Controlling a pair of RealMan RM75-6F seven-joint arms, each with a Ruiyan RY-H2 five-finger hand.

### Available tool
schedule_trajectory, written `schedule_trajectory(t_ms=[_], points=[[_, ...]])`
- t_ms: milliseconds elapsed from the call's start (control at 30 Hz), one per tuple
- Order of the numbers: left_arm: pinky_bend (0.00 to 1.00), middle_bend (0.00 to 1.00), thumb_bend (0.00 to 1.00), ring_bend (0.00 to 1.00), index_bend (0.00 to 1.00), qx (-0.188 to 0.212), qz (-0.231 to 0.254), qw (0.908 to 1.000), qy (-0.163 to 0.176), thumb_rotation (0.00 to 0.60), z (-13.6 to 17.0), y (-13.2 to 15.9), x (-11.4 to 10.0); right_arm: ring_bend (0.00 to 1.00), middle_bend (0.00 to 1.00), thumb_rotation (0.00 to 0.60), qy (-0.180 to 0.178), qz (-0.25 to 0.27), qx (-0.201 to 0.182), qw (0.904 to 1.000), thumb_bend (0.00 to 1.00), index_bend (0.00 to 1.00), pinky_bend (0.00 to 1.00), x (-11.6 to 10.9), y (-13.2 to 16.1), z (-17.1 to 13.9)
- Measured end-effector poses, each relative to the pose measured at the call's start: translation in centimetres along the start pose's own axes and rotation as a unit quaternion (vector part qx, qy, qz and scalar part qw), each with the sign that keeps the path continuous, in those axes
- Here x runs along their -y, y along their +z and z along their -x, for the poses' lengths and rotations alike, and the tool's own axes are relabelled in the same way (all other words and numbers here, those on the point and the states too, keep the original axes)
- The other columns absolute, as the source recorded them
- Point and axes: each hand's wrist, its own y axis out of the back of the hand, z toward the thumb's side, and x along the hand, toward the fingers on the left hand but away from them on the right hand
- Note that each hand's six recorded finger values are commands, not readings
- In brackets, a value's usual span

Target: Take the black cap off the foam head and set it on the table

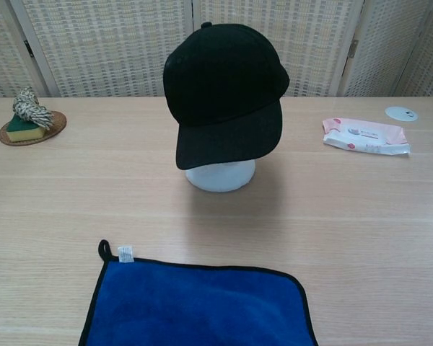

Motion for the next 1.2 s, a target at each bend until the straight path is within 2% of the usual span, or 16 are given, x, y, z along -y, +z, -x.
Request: schedule_trajectory(t_ms=[133,267,467,733,1000,1200], points=[[0.19,0.26,0.22,0.24,0.3,0.0,0.0,1.0,0.001,0.6,0.0,0.0,-0.1,0.24,0.31,0.6,-0.004,-0.004,-0.022,0.9997,0.09,0.4,0.3,0.0,0.8,0.6],[0.19,0.26,0.22,0.24,0.3,0.001,-0.001,1.0,0.001,0.6,0.0,0.1,-0.2,0.24,0.31,0.6,-0.003,-0.007,-0.046,0.9989,0.09,0.4,0.3,0.1,1.8,1.5],[0.19,0.26,0.22,0.24,0.3,0.005,-0.002,1.0,0.0,0.6,0.0,0.5,-0.2,0.23,0.31,0.6,-0.001,-0.017,-0.103,0.9946,0.09,0.4,0.28,0.2,4.3,3.4],[0.19,0.26,0.22,0.25,0.3,0.003,-0.003,1.0,0.001,0.6,0.0,0.5,-0.4,0.17,0.31,0.6,0.005,-0.026,-0.182,0.983,0.09,0.46,0.17,0.9,8.4,6.2],[0.19,0.26,0.22,0.25,0.3,0.001,-0.004,1.0,0.002,0.6,0.1,0.5,-0.6,0.13,0.28,0.6,0.003,-0.024,-0.249,0.9682,0.09,0.46,0.13,2.2,12.8,8.6],[0.19,0.26,0.22,0.25,0.3,-0.001,-0.003,1.0,0.001,0.6,0.2,0.4,-0.5,0.13,0.28,0.6,-0.009,-0.034,-0.284,0.9582,0.09,0.46,0.12,3.0,15.4,9.8]])
